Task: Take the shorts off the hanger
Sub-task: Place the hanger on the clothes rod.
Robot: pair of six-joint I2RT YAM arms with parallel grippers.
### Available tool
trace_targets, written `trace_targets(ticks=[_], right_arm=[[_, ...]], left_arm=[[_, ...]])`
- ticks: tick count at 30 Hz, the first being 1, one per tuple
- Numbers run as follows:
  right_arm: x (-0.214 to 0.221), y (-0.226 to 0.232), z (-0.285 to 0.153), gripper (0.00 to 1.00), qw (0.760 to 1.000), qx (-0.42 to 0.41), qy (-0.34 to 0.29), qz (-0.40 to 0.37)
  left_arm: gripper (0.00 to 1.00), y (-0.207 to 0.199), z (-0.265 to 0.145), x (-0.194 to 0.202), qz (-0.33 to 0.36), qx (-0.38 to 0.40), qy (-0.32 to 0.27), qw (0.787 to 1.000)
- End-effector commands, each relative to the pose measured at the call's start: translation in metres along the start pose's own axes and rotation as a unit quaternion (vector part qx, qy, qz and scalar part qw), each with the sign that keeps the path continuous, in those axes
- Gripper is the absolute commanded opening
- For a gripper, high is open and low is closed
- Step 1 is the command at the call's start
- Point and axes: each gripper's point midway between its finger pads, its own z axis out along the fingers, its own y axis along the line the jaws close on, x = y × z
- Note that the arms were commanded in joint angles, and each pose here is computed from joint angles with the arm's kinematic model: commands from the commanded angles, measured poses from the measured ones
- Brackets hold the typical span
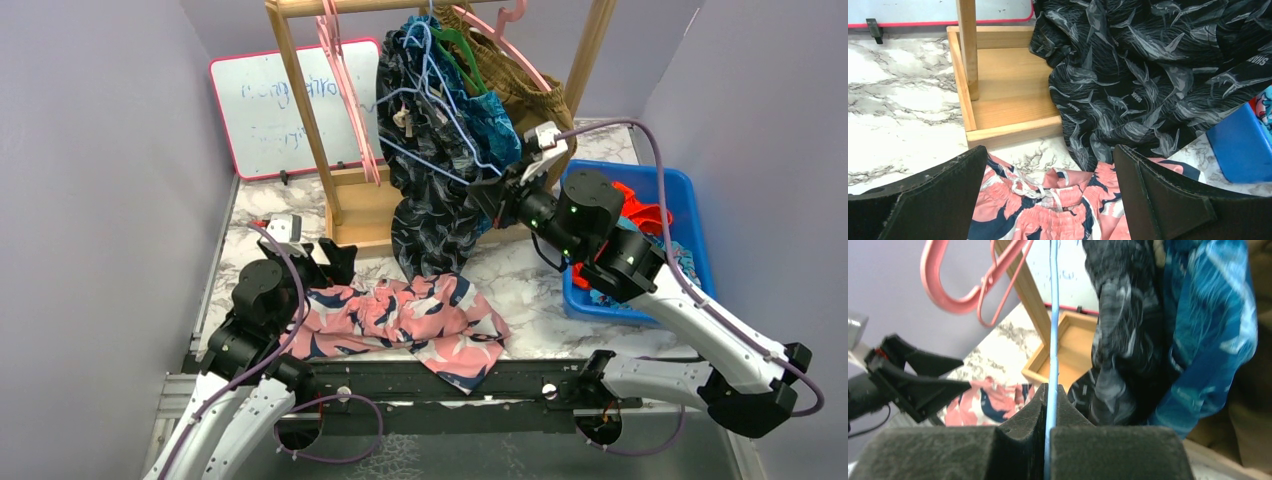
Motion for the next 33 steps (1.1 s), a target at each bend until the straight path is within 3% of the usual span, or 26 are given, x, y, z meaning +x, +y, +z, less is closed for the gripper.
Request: trace_targets(ticks=[1,13,19,24,28,33], right_arm=[[-0.058,-0.004,0.008,0.01,0.995,0.030,-0.090,-0.017],[-0.089,0.008,0.033,0.01,0.990,0.022,-0.126,-0.054],[-0.093,0.006,0.066,0.01,0.992,0.050,-0.101,-0.062],[-0.066,0.008,0.091,0.01,0.996,0.050,-0.041,-0.069],[-0.042,0.009,0.095,0.01,0.997,0.036,-0.018,-0.066],[-0.044,0.012,0.089,0.03,0.997,0.026,-0.012,-0.071]], left_arm=[[0.99,0.004,0.000,-0.005,0.016,-0.010,-0.003,1.000],[0.99,0.006,0.004,-0.002,0.019,-0.019,0.004,1.000],[0.99,0.005,0.007,0.000,0.022,-0.016,0.012,1.000],[0.99,0.005,0.005,0.000,0.021,-0.016,0.008,1.000],[0.99,0.006,0.005,-0.001,0.021,-0.016,0.006,1.000],[0.99,0.005,0.006,0.001,0.022,-0.015,0.011,1.000]])
